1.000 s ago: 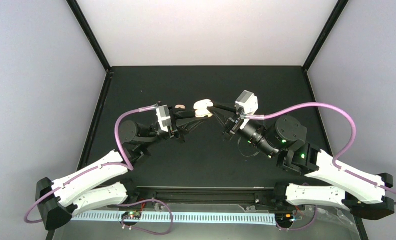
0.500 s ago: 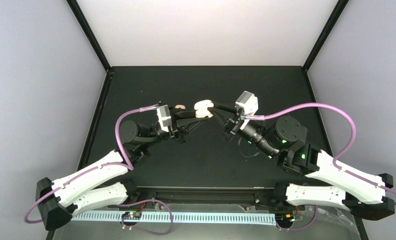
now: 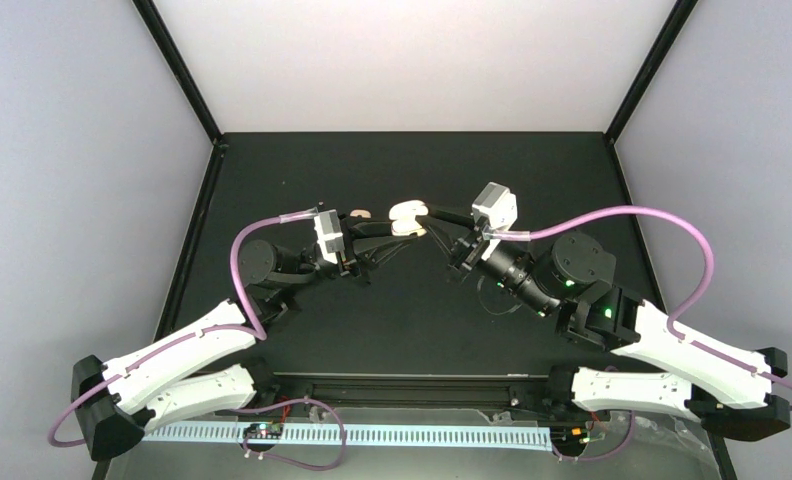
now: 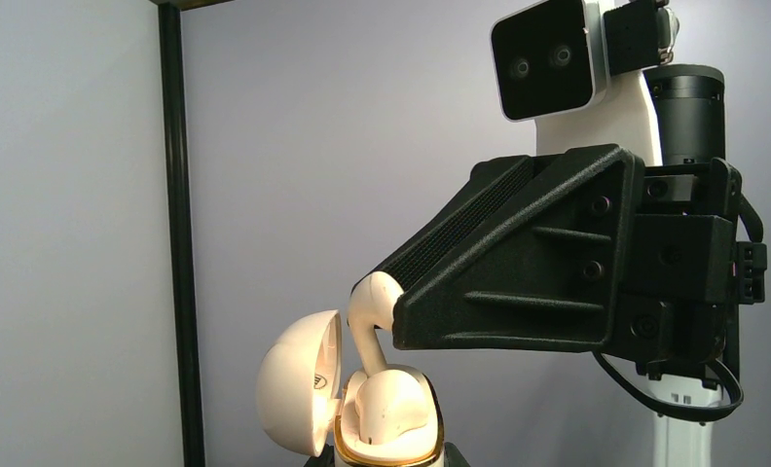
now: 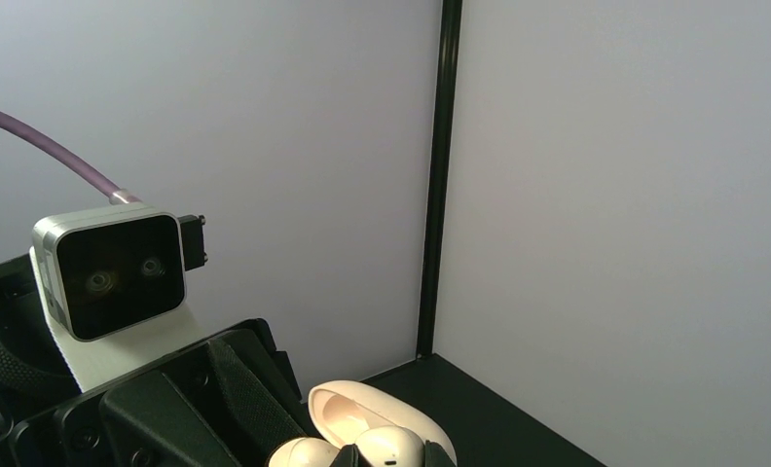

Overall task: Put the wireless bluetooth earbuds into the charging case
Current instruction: Place the earbud in the charging case.

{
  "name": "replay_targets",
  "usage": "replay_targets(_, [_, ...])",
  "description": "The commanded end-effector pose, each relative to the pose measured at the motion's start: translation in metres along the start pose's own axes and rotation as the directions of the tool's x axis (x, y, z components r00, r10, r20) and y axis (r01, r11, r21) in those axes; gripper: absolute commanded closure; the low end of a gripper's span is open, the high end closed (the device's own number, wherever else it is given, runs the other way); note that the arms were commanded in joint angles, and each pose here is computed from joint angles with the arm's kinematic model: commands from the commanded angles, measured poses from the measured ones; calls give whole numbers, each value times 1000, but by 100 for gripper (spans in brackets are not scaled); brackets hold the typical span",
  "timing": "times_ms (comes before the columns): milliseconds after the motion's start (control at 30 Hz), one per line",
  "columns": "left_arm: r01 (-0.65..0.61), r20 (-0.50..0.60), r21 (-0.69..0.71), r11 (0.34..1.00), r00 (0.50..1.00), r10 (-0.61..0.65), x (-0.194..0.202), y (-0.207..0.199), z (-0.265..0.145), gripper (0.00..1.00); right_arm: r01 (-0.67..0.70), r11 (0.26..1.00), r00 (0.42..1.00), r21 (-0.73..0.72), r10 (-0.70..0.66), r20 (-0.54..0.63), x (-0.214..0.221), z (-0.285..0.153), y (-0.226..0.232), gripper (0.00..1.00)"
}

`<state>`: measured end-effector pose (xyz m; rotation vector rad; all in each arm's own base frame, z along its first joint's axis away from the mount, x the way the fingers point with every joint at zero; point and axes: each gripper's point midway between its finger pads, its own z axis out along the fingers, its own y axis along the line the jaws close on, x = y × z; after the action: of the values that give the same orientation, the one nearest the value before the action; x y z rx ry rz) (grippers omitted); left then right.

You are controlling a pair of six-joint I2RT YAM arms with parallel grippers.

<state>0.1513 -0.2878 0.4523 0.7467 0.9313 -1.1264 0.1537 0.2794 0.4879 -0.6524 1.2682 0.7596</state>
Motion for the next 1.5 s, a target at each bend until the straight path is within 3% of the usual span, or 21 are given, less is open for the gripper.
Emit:
replay_targets(0, [-60,136,41,997,989,53,-52,-13,1,99,9,1000,999,-15,-10,-50,11,-3,3,88])
replay_targets(1467, [-23,84,29,999,996,20,-32,-9,4,98,-5,1000,999,10,6,-38,5,-8,-3,79])
